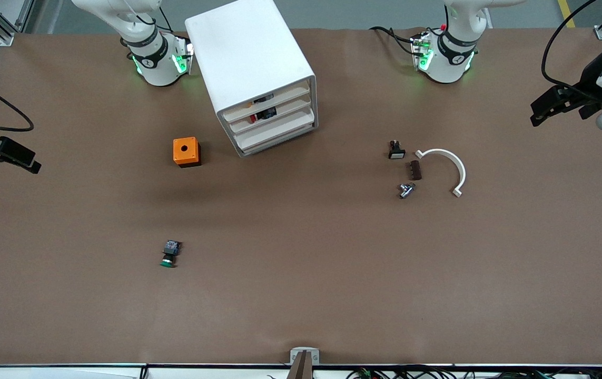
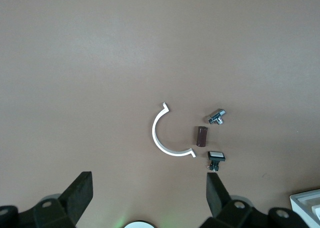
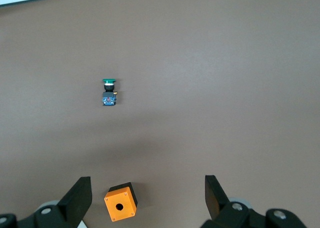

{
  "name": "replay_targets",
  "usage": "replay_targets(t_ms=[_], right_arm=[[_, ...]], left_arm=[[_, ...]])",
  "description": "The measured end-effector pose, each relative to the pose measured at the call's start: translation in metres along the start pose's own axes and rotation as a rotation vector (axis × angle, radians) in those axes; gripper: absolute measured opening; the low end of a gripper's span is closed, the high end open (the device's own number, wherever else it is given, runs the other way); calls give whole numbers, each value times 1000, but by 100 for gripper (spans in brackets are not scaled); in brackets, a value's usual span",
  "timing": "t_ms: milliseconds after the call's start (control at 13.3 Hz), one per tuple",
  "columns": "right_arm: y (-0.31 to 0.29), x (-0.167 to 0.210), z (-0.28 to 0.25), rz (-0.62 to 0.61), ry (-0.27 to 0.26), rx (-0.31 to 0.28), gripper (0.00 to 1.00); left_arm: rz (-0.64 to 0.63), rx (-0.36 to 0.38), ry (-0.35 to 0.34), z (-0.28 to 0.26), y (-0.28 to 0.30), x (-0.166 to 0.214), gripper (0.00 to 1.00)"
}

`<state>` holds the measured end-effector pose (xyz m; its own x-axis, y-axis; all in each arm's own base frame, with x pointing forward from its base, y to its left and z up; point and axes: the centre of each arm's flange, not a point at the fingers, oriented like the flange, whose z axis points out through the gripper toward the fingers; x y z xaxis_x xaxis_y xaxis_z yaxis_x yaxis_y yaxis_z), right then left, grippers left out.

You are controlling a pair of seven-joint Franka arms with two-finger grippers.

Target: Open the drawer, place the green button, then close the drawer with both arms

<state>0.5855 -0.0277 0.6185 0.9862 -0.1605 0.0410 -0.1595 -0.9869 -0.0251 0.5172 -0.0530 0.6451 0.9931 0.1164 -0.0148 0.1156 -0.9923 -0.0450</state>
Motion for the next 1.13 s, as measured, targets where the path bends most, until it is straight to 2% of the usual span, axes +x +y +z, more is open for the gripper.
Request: replay_targets(t_ms=[302, 528, 905, 1131], right_arm=[[3, 3, -2, -39, 29, -21, 100], [3, 4, -2, -56, 30, -25, 100], [-1, 4, 1, -69, 28, -25, 100], [-10, 7, 19, -88, -8, -27, 100]], left_arm=[[5, 0, 0, 0, 2, 0, 100], [9, 2, -20, 10, 5, 5, 100], [36, 9, -93, 48, 22, 23, 100], [4, 19, -166, 88, 42, 38, 100]])
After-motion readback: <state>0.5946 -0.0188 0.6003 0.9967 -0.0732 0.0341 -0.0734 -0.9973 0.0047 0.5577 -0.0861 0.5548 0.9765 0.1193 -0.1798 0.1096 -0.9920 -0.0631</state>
